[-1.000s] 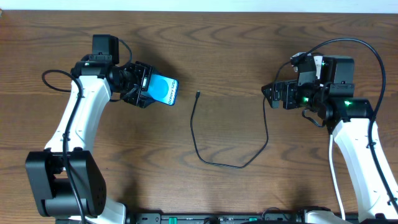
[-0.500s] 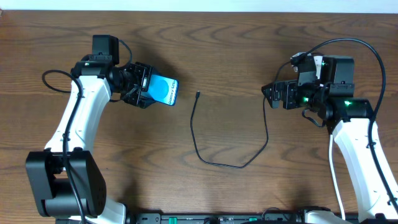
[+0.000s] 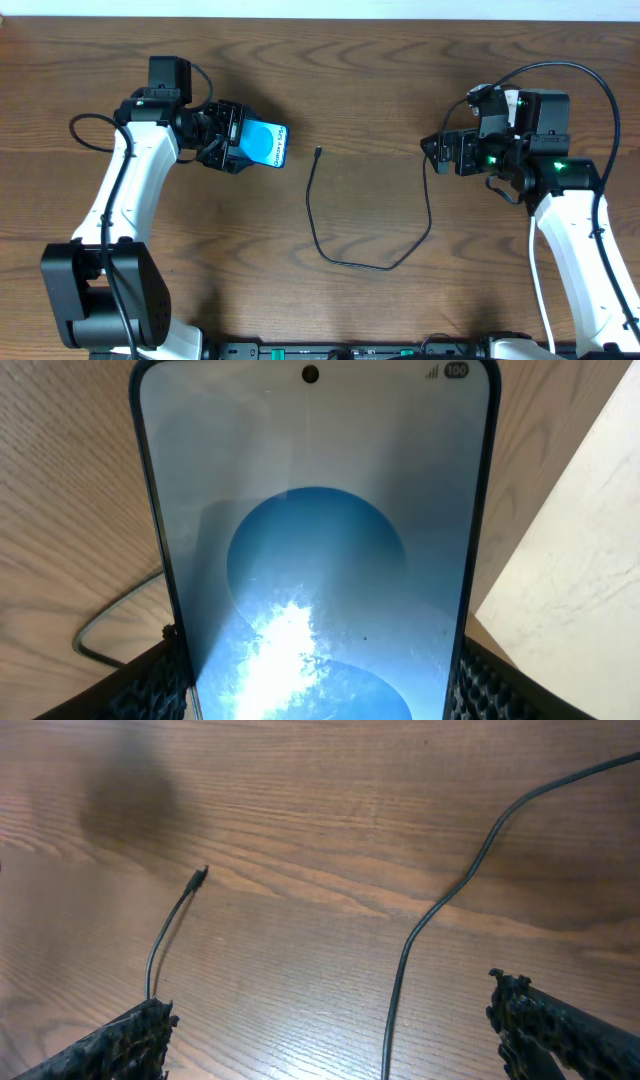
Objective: Plug charger to phone and switch on socket
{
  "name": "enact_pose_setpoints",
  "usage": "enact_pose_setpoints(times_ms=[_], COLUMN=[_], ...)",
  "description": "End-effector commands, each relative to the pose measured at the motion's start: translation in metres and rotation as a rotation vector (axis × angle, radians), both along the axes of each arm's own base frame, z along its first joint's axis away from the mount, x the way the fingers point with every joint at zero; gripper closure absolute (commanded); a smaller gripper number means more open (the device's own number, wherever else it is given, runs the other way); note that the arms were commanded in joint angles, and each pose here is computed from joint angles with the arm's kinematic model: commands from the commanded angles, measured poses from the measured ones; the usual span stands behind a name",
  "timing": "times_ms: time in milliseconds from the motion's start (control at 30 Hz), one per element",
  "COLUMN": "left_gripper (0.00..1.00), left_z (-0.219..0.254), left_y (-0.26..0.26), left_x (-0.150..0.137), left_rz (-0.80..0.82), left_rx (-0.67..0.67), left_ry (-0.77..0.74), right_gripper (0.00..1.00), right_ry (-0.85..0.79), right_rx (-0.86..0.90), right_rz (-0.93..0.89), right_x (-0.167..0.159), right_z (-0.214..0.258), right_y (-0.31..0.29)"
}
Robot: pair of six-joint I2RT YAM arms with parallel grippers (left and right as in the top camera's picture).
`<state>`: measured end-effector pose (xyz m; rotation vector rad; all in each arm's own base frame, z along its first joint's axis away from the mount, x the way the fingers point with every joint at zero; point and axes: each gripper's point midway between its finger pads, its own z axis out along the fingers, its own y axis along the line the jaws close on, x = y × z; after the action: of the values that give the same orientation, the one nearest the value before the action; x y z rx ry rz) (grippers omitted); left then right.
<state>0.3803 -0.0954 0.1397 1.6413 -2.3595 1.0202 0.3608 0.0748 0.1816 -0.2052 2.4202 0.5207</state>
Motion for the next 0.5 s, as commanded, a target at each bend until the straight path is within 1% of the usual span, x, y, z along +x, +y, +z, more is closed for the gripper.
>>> enact_pose_setpoints(times_ms=[0, 467], left_gripper=[0.51, 0.53], left_z=[0.0144, 0.0170], left_y=[-0.0041, -0.0076], left_x=[0.0026, 0.0018], left_rz=[0.001, 0.052], left_rx=[-0.044, -0.091], left_ry=[-0.019, 0.027], right_gripper=[0.01, 0.01], right_ry=[-0.008, -0.008], right_rx=[0.007, 0.007], right_rz=[-0.002, -0.002], right_x=[0.0029, 0.0029], right_z=[0.0065, 0.0065], right_y=[0.0027, 0.0028])
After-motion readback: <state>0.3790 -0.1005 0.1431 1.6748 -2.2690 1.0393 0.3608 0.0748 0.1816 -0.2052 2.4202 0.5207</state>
